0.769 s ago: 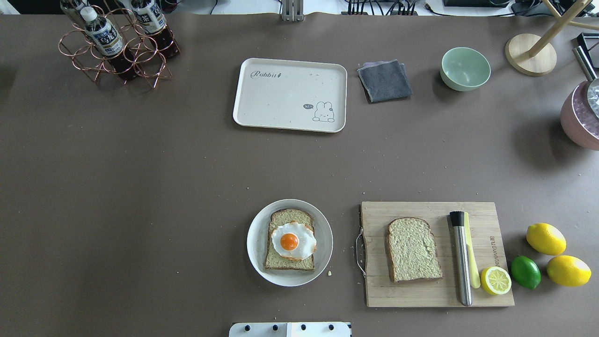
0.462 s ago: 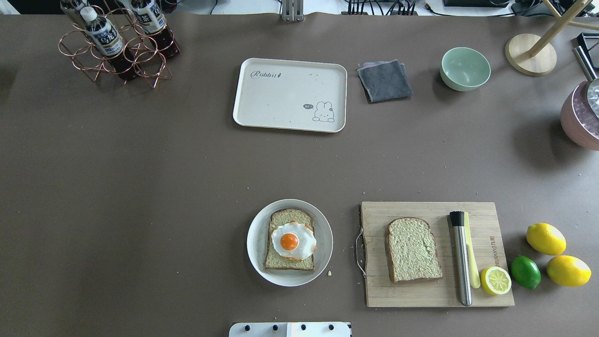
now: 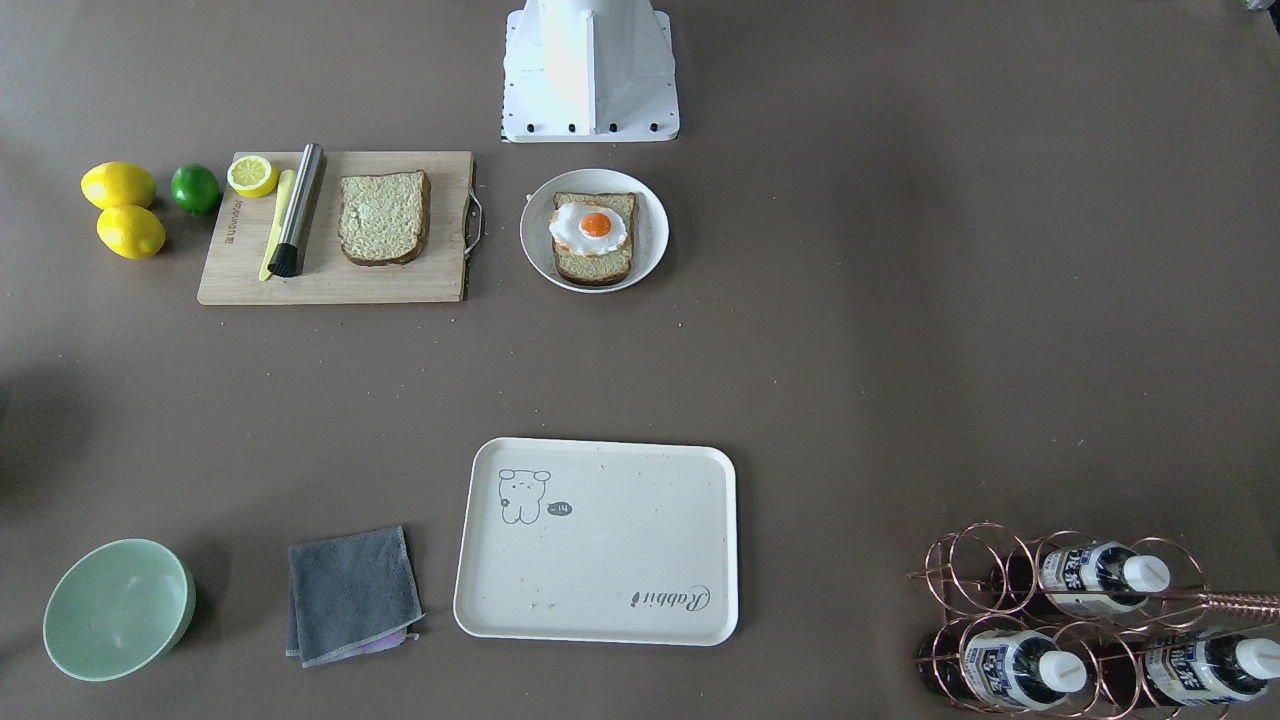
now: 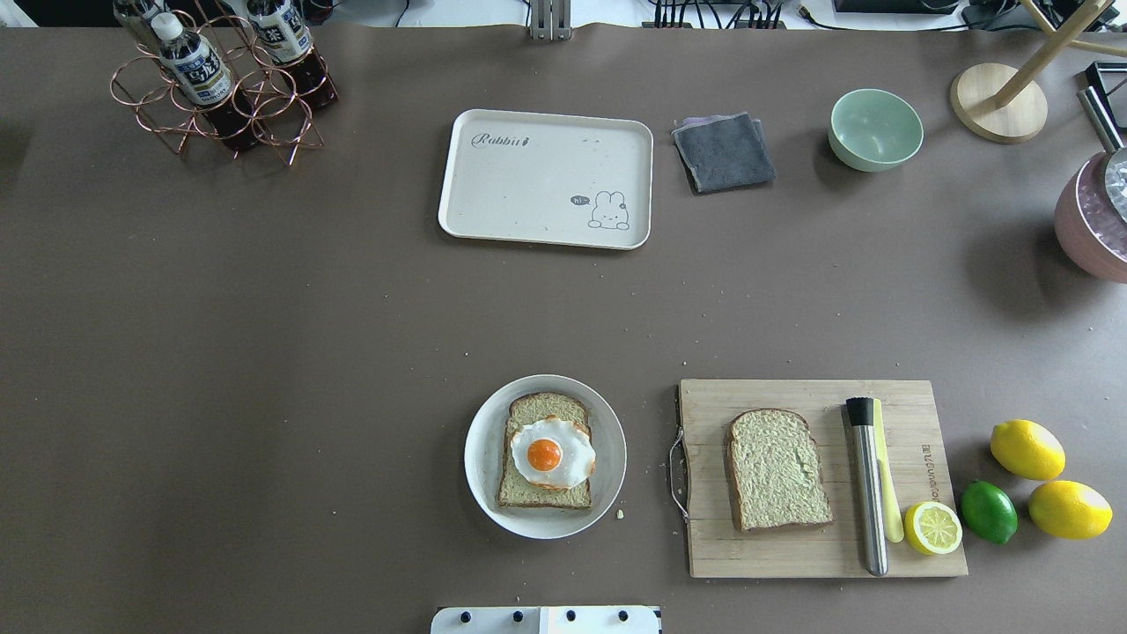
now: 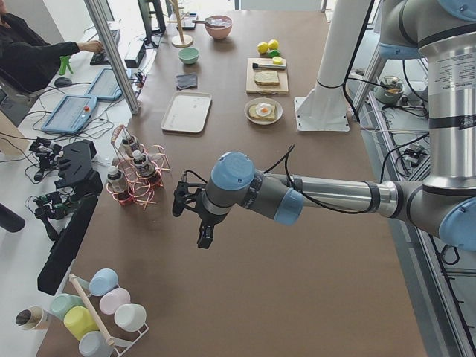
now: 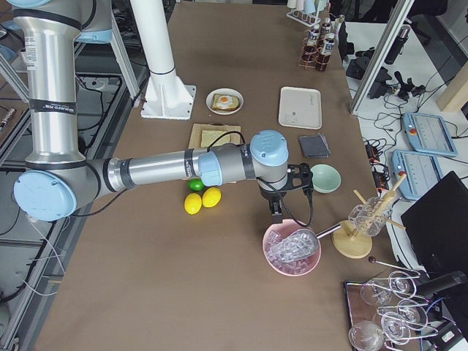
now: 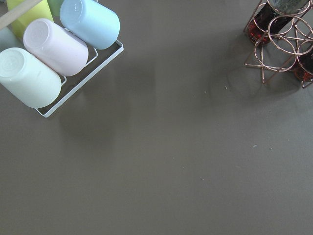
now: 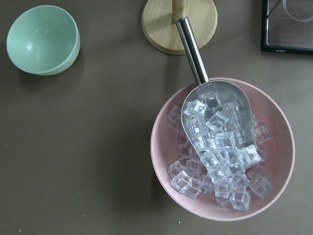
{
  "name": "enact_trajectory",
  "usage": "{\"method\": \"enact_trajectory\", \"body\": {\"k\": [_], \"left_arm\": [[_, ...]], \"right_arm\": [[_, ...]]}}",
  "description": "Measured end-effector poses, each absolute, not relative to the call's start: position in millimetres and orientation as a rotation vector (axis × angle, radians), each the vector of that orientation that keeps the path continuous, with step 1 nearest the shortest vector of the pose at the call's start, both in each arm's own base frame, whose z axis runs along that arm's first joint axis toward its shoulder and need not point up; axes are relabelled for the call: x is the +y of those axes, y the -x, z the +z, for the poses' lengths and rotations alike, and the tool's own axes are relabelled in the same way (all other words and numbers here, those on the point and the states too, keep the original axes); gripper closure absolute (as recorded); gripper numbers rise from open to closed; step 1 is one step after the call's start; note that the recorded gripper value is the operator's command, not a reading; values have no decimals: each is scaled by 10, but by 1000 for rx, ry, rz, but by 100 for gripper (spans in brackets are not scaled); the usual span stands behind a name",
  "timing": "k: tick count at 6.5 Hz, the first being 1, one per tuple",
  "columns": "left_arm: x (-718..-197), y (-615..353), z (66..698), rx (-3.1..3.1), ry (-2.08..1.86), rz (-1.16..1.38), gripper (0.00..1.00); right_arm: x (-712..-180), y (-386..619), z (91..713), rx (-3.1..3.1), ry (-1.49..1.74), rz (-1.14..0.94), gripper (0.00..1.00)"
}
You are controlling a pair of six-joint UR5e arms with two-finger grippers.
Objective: Make sandwich and place on tray
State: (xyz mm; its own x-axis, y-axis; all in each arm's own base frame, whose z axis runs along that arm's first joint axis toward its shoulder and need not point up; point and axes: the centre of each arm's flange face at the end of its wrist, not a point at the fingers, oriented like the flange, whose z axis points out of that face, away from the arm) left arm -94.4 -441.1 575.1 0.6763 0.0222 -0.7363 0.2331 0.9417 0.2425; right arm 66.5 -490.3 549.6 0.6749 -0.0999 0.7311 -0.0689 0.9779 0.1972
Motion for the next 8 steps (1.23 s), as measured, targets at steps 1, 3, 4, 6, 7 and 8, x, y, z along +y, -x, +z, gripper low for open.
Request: {"method": "enact_trajectory", "body": {"k": [1,3,4,6,7,8], "left_arm": [[-4410,942,5746,825,-332,-119,3],[-4409,939,5741,828,-332,-117,3],[-4396,934,5752,829,-330,-118,3],[-4319,918,5802,830,-337,-114,3],[-4276,912,5830,831,-340,-112,3],[-4256,909,5843,831,-341,-111,3]], "right_arm": [[-4903,-663,5490,-834,-216,-18,0],[-4883,-657,5509,-837,-213,-19,0],[-4876,-654,5517,-837,-210,-19,0],[-4868,-654,5525,-835,-209,-16,0],[-4868,-656,5530,-833,-208,-14,0],[-4868,-656,5531,-832,-207,-13,0]]}}
